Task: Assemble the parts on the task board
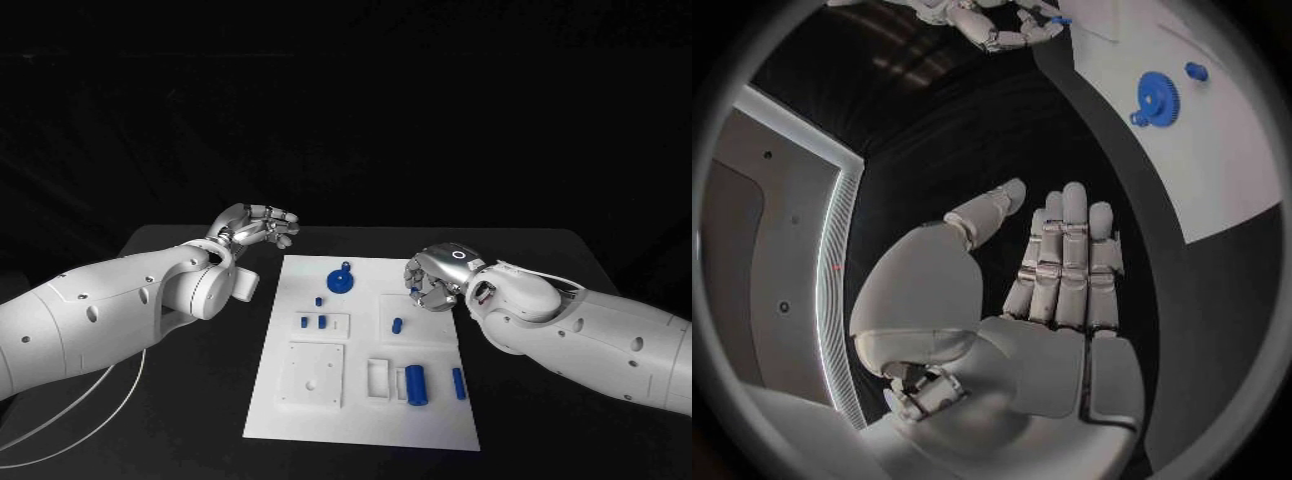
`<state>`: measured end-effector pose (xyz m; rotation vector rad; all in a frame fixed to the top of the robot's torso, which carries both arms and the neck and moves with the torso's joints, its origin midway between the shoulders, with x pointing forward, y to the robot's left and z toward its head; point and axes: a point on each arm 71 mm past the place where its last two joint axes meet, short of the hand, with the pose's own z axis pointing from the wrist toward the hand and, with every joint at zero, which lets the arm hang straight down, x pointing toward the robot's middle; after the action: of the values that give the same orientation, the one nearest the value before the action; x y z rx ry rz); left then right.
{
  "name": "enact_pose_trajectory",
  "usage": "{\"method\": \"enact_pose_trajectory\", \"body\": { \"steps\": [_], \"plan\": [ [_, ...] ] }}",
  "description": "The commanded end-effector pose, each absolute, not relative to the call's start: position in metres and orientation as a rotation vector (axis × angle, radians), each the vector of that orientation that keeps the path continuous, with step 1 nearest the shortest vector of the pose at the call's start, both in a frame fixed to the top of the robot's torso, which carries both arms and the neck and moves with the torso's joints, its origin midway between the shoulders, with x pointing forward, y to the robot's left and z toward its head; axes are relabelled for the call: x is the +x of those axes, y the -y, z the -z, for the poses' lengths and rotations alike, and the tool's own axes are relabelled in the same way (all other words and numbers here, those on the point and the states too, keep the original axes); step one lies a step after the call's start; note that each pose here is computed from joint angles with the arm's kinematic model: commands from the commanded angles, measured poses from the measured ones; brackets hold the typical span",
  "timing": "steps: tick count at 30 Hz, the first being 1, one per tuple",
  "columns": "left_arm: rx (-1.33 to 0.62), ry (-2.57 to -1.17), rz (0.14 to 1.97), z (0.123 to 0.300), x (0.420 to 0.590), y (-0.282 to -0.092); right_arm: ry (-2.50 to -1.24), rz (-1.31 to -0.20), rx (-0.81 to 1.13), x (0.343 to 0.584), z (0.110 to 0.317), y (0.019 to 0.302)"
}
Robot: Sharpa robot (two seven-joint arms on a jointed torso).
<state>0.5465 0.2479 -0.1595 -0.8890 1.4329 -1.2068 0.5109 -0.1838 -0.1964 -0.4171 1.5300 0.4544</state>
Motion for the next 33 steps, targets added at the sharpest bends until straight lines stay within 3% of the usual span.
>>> {"method": "enact_pose_trajectory", "body": {
  "steps": [1, 11, 19, 33],
  "plan": [
    [-0.892, -1.422, 1.216, 0.158, 0.547, -0.247, -1.509, -0.56, -0.358, 0.507, 0.187, 0.177],
    [-0.905, -1.42, 1.225, 0.158, 0.548, -0.244, -1.486, -0.728, -0.327, 0.492, 0.178, 0.139],
    [-0.907, -1.422, 1.229, 0.159, 0.548, -0.24, -1.481, -0.779, -0.42, 0.48, 0.178, 0.102],
    [-0.898, -1.419, 1.237, 0.155, 0.551, -0.232, -1.545, -0.796, -0.594, 0.449, 0.223, 0.055]
  ]
}}
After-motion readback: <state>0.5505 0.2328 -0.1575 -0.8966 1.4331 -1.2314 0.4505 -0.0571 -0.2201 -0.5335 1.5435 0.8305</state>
